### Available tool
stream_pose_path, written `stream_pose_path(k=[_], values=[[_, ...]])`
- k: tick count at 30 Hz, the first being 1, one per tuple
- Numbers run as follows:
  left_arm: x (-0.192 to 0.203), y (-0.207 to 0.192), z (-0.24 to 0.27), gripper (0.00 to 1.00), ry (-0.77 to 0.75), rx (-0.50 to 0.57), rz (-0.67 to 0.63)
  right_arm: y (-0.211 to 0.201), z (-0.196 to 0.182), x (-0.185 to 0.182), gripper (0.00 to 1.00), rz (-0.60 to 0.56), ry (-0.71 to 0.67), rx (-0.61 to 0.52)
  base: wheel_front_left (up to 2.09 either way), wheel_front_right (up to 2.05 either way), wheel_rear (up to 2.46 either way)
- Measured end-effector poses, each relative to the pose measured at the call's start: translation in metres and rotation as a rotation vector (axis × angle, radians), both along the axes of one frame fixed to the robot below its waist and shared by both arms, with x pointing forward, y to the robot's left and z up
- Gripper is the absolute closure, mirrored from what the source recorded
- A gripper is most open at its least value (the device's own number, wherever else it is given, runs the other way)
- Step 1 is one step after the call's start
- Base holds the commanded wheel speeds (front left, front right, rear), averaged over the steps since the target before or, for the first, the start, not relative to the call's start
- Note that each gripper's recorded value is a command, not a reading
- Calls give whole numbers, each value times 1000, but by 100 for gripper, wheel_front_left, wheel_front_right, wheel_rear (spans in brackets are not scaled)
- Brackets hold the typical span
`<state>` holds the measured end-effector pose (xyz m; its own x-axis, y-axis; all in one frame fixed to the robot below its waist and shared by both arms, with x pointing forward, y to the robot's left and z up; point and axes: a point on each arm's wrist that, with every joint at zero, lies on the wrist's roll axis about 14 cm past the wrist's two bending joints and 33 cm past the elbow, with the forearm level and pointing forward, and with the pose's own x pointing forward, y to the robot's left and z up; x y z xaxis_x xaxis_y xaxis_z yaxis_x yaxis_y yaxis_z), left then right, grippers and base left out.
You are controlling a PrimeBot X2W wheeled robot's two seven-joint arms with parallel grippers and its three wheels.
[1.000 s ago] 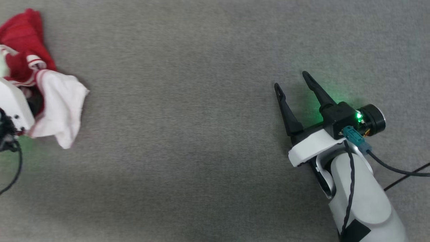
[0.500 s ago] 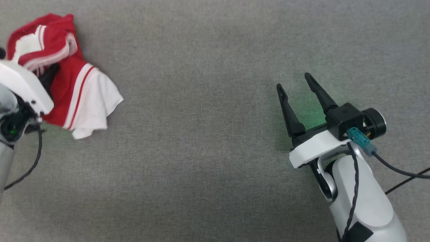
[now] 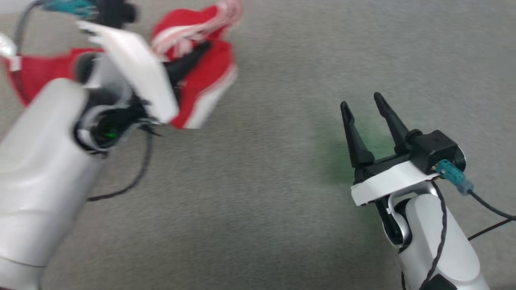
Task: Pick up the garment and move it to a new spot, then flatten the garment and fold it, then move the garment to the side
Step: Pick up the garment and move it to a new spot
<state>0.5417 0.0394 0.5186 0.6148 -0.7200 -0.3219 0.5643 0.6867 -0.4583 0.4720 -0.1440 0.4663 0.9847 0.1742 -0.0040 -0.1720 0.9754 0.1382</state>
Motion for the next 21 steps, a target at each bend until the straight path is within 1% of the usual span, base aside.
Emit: stream_pose_path(k=[3,7,11,13,16,18,19,21], values=[[-14,-56,2,100,0,-20,-148,-24,3,-7,0,-67,-2,17,0,0,0],[-24,-116,6,100,-29,-40,-301,-60,4,-17,0,-170,2,34,0,0,0],[-52,-164,-20,100,32,-19,-474,-96,3,-33,0,-275,13,44,0,0,0],[-61,-174,-42,100,69,33,-540,-112,1,-42,0,-325,25,43,0,0,0],[-67,-174,-82,100,108,158,-605,-132,-6,-58,0,-390,52,45,0,0,0],[-68,-170,-106,100,132,225,-630,-139,-8,-63,0,-415,62,47,0,0,0],[-68,-170,-106,100,132,225,-630,-139,-8,-63,0,-415,62,47,0,0,0],[-73,-167,-127,100,168,283,-665,-143,-10,-67,0,-430,71,47,0,0,0]])
